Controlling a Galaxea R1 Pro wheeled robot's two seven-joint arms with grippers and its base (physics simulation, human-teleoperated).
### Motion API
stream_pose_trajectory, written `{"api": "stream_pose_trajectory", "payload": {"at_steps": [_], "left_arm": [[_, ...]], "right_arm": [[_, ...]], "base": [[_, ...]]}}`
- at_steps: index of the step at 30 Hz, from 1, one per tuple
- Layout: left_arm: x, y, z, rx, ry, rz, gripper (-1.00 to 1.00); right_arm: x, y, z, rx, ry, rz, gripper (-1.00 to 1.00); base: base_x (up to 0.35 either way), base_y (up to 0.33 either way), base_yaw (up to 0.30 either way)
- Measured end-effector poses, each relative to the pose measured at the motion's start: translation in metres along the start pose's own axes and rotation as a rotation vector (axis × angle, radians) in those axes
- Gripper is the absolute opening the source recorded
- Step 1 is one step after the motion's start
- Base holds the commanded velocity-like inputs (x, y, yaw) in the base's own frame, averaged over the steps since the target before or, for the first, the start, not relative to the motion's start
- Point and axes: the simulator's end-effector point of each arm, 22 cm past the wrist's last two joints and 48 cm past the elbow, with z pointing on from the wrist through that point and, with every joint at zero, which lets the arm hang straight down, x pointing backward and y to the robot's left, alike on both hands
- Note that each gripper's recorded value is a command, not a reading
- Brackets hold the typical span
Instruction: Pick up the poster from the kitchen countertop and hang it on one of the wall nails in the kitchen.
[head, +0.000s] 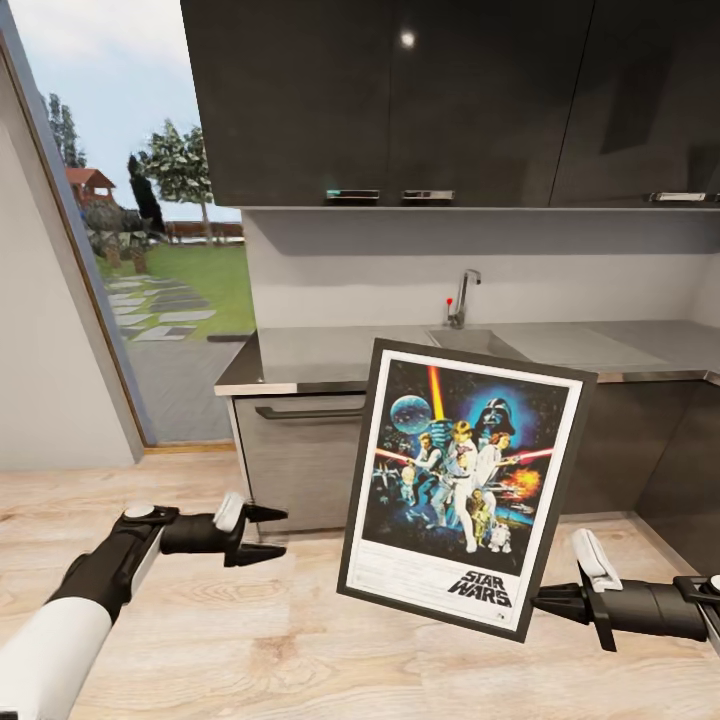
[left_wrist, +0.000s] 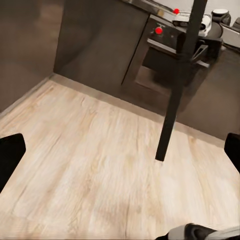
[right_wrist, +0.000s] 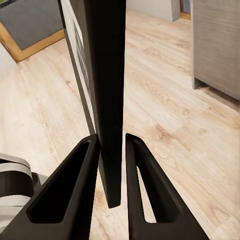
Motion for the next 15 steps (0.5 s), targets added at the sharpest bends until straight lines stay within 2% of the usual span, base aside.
{"api": "stream_pose_trajectory", "payload": {"at_steps": [2, 3, 5, 6, 7, 8, 9, 10, 13, 14, 15], "left_arm": [[0.02, 0.006, -0.002, -0.014, -0.014, -0.022, 1.0], [0.032, 0.014, -0.007, -0.051, -0.042, -0.051, 1.0], [0.043, 0.027, -0.012, -0.113, -0.081, -0.082, 1.0], [0.061, 0.044, -0.013, -0.2, -0.119, -0.118, 1.0], [0.069, 0.049, -0.011, -0.23, -0.129, -0.134, 1.0], [0.095, 0.068, -0.005, -0.362, -0.157, -0.154, 1.0], [0.112, 0.068, -0.002, -0.384, -0.154, -0.191, 1.0], [0.118, 0.069, -0.001, -0.406, -0.161, -0.204, 1.0], [0.139, 0.073, -0.006, -0.498, -0.226, -0.255, 1.0], [0.163, 0.069, -0.018, -0.572, -0.297, -0.333, 1.0], [0.222, 0.036, -0.018, -0.576, -0.241, -0.416, 1.0]], "right_arm": [[0.0, 0.0, 0.0, 0.001, 0.0, 0.0, -1.0], [0.0, 0.0, 0.0, 0.001, 0.0, 0.0, -1.0], [0.0, 0.0, 0.0, 0.001, -0.001, 0.0, -1.0], [0.0, 0.0, 0.0, 0.001, -0.001, 0.0, -1.0], [0.0, 0.0, 0.0, 0.002, -0.001, 0.0, -1.0], [-0.001, 0.0, 0.0, 0.002, -0.001, -0.001, -1.0], [0.0, 0.0, 0.0, 0.002, -0.001, -0.001, -1.0], [0.0, 0.0, 0.0, 0.002, -0.001, -0.001, -1.0], [-0.001, -0.001, 0.0, 0.003, -0.001, -0.001, -1.0], [-0.001, -0.001, 0.0, 0.005, -0.002, -0.001, -1.0], [-0.001, -0.001, 0.0, 0.004, -0.001, -0.001, -1.0]], "base": [[0.0, 0.0, 0.0], [0.0, 0.0, 0.0], [0.0, 0.0, 0.0], [0.0, 0.0, 0.0], [0.0, 0.0, 0.0], [0.0, 0.0, 0.0], [0.0, 0.0, 0.0], [0.0, 0.0, 0.0], [0.0, 0.0, 0.0], [0.0, 0.0, 0.0], [0.0, 0.0, 0.0]]}}
